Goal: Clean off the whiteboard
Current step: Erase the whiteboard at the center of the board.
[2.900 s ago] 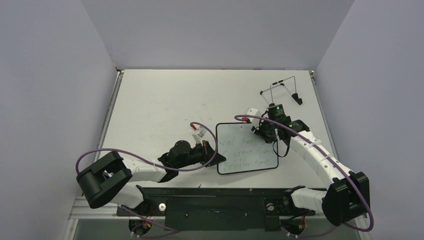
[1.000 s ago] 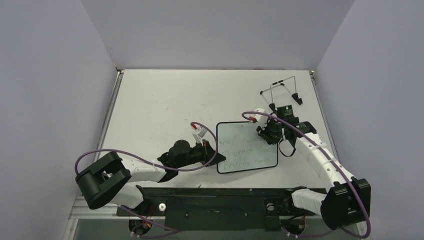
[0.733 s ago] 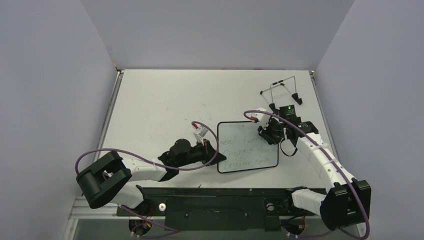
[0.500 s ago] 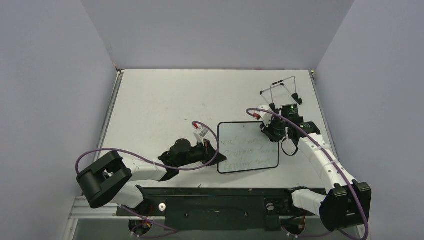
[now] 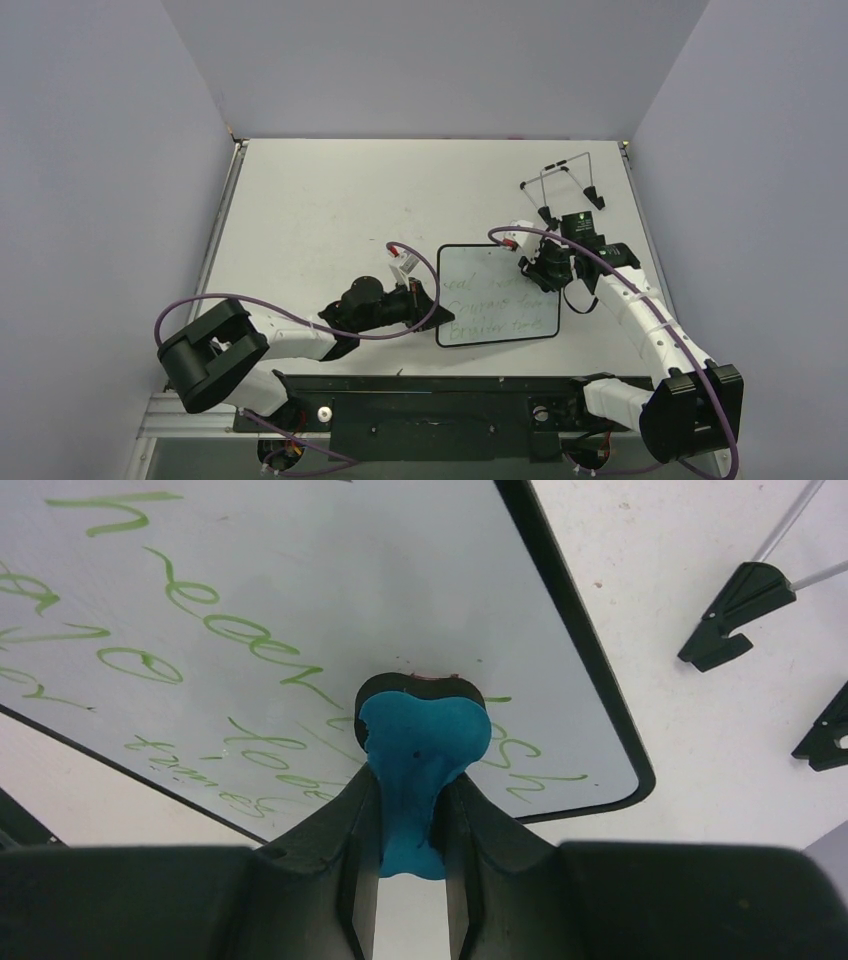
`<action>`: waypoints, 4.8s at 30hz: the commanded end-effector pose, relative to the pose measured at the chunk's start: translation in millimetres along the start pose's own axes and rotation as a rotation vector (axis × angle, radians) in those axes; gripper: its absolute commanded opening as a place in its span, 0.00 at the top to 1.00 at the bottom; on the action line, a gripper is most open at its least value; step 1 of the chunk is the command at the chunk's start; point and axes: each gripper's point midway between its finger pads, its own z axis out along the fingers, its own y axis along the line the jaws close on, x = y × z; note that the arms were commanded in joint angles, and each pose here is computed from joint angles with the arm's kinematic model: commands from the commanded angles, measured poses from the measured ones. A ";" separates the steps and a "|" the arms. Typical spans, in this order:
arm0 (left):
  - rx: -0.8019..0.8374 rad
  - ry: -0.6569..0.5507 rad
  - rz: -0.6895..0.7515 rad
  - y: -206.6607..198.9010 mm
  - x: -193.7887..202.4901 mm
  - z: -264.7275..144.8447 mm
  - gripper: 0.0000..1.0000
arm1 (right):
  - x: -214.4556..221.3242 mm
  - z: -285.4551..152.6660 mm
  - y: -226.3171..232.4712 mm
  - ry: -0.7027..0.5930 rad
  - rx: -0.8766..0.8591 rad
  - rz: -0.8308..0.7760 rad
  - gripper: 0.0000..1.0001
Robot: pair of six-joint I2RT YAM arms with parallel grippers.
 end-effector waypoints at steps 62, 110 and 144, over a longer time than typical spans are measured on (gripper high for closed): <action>0.054 -0.033 0.007 -11.7 -7.3 -2.5 1.00 | 18.5 -0.1 -48.1 0.161 0.234 0.084 1.00; 0.048 -0.033 0.028 -12.3 -9.4 -1.6 1.00 | -3.4 8.6 22.2 0.059 -0.137 -0.115 1.00; 0.037 -0.045 0.043 -8.3 -6.8 -8.6 1.00 | 32.0 -8.1 -51.4 0.145 0.246 0.118 1.00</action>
